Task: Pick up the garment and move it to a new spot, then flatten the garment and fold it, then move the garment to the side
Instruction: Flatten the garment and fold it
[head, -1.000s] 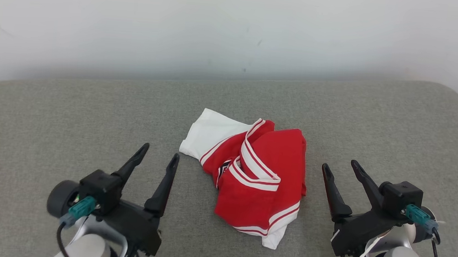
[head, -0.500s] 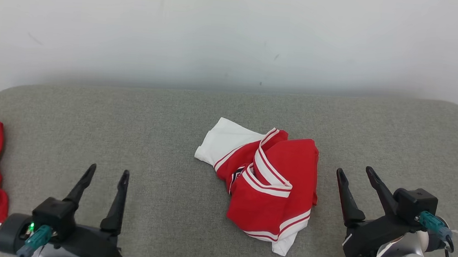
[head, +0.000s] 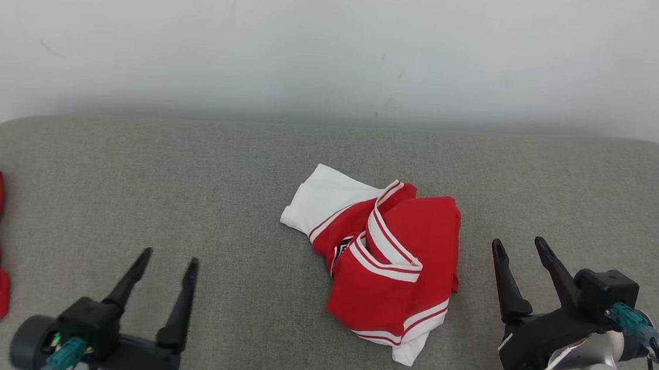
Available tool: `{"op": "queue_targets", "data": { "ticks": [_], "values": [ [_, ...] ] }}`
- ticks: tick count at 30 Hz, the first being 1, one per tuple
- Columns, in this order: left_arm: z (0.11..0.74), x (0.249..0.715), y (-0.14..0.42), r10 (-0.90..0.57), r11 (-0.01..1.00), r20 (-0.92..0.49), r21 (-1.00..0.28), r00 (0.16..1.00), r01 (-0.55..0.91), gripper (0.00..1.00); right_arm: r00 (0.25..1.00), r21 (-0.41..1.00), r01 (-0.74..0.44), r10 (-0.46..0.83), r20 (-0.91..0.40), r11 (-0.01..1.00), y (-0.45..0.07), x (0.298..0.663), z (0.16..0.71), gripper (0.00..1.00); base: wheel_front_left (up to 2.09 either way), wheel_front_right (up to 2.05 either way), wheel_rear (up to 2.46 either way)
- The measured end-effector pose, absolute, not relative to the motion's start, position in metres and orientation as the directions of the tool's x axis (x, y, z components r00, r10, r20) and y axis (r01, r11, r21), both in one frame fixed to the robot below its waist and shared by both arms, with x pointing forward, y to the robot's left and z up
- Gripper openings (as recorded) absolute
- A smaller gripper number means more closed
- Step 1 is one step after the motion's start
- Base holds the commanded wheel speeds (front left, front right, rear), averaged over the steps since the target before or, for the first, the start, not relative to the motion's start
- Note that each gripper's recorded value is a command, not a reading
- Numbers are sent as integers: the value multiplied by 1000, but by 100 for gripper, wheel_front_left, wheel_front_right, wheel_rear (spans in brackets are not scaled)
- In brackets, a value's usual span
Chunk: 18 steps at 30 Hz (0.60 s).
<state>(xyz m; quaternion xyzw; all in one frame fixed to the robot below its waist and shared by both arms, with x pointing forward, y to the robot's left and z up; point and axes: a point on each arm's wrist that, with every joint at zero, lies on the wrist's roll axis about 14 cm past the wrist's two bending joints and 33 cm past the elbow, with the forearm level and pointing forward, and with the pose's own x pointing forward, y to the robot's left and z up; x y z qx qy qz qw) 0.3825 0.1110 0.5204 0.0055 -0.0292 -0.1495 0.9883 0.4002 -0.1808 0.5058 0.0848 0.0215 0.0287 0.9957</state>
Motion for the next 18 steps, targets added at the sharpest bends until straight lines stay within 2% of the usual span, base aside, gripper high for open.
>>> {"op": "queue_targets", "data": {
  "ticks": [8,12,18],
  "values": [
    [525,388,42,-509,861,65,31,858,508,100,999,173,-24,31,-37,985,-192,399,505,100,0,0,0],
    [526,389,-3,-634,774,54,32,772,633,100,999,175,19,-13,-33,984,-207,394,505,100,0,0,0],
    [509,379,-54,-785,617,-36,48,619,786,100,997,181,70,-66,-31,981,-225,387,504,100,0,0,0]
  ]
}}
